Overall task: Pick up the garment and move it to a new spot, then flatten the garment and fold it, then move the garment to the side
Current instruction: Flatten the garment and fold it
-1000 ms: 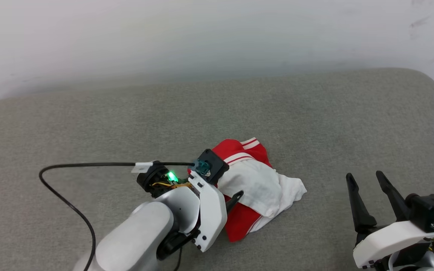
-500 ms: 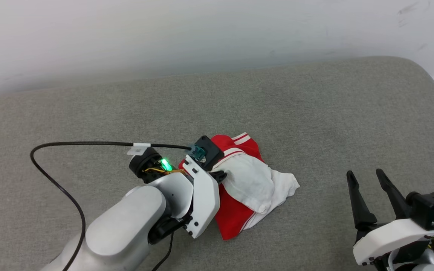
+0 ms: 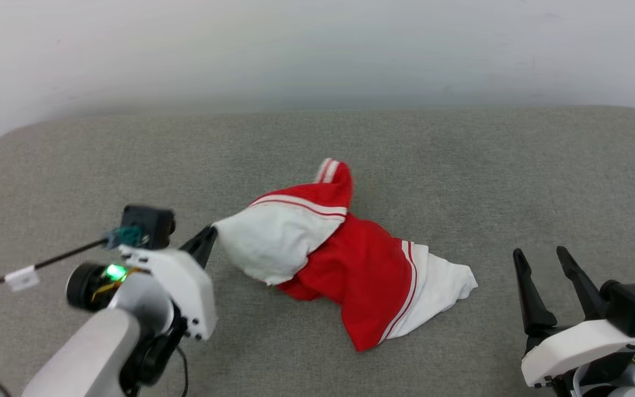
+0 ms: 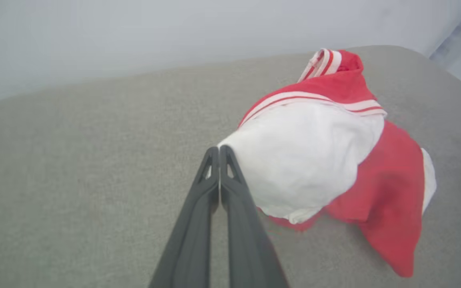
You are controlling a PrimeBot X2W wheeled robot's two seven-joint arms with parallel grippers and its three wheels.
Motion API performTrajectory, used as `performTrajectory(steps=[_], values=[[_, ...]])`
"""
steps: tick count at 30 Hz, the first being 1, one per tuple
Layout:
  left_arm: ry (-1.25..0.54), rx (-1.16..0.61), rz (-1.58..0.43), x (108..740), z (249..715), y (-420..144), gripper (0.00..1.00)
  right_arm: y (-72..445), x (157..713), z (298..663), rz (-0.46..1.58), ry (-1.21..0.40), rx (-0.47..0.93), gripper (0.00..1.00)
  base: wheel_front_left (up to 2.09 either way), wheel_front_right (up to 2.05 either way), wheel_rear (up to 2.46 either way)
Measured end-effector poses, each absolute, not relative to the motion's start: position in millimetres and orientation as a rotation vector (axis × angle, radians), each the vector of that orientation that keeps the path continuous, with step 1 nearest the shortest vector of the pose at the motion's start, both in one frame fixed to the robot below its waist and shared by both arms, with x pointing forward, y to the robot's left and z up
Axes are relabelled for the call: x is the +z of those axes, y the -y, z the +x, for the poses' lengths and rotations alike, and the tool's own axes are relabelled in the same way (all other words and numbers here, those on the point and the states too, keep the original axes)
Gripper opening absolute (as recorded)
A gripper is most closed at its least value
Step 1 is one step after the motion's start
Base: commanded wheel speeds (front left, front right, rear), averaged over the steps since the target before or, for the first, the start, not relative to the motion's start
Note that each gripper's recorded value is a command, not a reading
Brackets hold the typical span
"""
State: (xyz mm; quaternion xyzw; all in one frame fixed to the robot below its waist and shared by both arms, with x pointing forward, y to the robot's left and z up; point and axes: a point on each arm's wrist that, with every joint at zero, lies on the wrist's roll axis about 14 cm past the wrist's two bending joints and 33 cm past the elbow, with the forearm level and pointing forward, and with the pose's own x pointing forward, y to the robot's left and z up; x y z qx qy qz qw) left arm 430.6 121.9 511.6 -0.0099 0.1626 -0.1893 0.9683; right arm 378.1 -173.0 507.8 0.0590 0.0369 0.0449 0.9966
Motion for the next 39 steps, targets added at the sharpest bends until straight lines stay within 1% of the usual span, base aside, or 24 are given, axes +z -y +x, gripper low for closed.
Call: performTrajectory(steps=[3, 7, 10, 12, 14, 15, 16, 24, 28, 32, 36, 39], values=[[-0.428, -0.238, -0.109, 474, 405, -161, 0.00, 168, 508, 382, 0.117, -0.073, 0.105, 1.00, 0.00, 0.00, 0.00], [-0.600, -0.084, -0.255, 415, 355, -190, 0.00, 165, 508, 385, 0.112, -0.075, 0.113, 1.00, 0.00, 0.00, 0.00], [-0.693, -0.026, -0.341, 386, 323, -192, 0.00, 164, 508, 386, 0.103, -0.079, 0.117, 1.00, 0.00, 0.00, 0.00], [-0.718, -0.012, -0.369, 377, 312, -190, 0.00, 164, 508, 388, 0.098, -0.079, 0.118, 1.00, 0.00, 0.00, 0.00], [-0.703, -0.009, -0.379, 378, 311, -188, 0.49, 163, 510, 388, 0.095, -0.076, 0.120, 1.00, 0.00, 0.00, 0.00], [-0.702, -0.012, -0.386, 378, 311, -187, 0.93, 163, 511, 388, 0.091, -0.073, 0.121, 1.00, 0.00, 0.00, 0.00], [-0.693, -0.012, -0.385, 379, 311, -187, 1.00, 163, 512, 388, 0.087, -0.074, 0.121, 1.00, 0.00, 0.00, 0.00], [-0.414, -0.026, -0.281, 435, 346, -192, 1.00, 164, 526, 383, 0.078, -0.041, 0.122, 1.00, 0.00, 0.00, 0.00], [-0.317, -0.090, -0.205, 466, 362, -183, 1.00, 165, 530, 380, 0.074, -0.035, 0.119, 1.00, 0.00, 0.00, 0.00], [-0.357, -0.246, -0.087, 473, 365, -155, 1.00, 165, 532, 378, 0.070, -0.031, 0.119, 1.00, 0.00, 0.00, 0.00], [-0.500, -0.404, -0.001, 454, 353, -123, 1.00, 166, 531, 375, 0.068, -0.037, 0.117, 1.00, 0.00, 0.00, 0.00], [-0.608, -0.479, 0.046, 436, 343, -111, 1.00, 170, 529, 374, 0.072, -0.044, 0.105, 1.00, 0.00, 0.00, 0.00]])
